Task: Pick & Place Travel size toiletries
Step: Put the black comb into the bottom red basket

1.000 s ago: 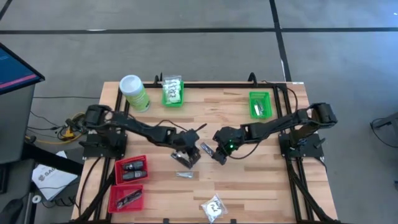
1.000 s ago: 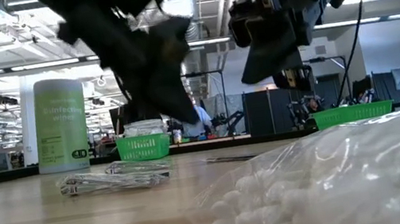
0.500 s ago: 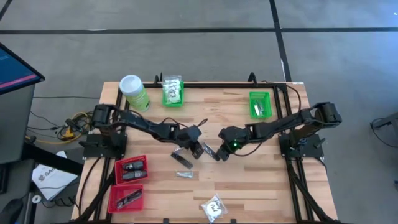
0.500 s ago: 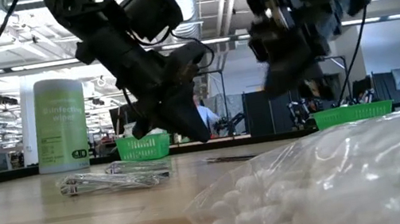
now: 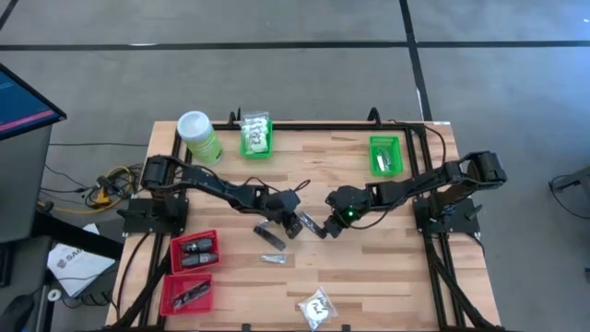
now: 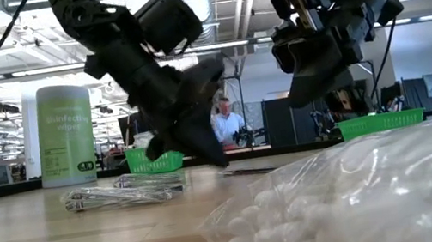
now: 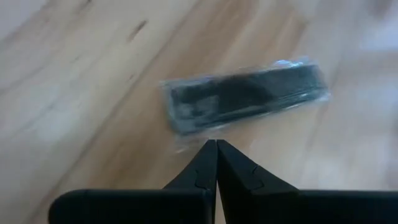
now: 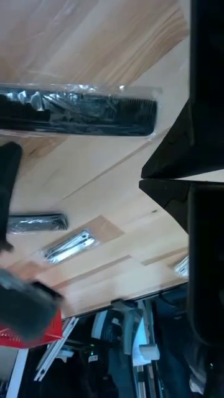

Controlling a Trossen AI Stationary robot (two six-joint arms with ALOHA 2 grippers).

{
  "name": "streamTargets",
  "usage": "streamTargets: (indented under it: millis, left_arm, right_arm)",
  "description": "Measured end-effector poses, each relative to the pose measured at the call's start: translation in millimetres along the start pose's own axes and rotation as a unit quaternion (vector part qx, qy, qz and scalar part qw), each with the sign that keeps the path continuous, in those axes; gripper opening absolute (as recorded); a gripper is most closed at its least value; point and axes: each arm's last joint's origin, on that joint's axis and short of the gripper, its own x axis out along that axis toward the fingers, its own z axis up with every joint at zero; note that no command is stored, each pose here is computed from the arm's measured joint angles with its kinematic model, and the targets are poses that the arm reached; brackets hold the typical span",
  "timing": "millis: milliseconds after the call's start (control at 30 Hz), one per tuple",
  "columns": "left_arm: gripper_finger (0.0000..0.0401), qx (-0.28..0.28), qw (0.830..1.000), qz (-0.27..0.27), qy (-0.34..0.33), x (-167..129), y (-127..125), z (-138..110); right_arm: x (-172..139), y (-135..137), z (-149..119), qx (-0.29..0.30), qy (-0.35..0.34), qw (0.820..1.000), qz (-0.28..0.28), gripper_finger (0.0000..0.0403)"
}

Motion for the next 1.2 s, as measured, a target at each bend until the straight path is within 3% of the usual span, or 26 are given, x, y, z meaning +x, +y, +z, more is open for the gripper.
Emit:
streamTargets:
  millis: [367, 600, 733, 1200]
  left_arm:
    - [0.0, -0.016, 1.0, 0.0, 0.019, 11, 2, -5]
    - [0.0, 0.012, 0.999, -0.023, -0.027, -11, -11, 7]
    - [0.0, 0.005, 0.999, -0.01, -0.039, -14, -3, 14]
    - [0.0, 0.01, 1.0, 0.001, -0.015, -2, -1, 6]
  right_arm:
    - [0, -4, -2, 0.019, 0.011, 1.0, -0.022, 0.0082]
    - [-1, -5, 0, 0.022, 0.007, 1.0, -0.021, 0.0136]
    - [-1, -5, 0, 0.022, 0.007, 1.0, -0.02, 0.0161]
    - [-1, -5, 0, 0.022, 0.008, 1.0, -0.021, 0.0191]
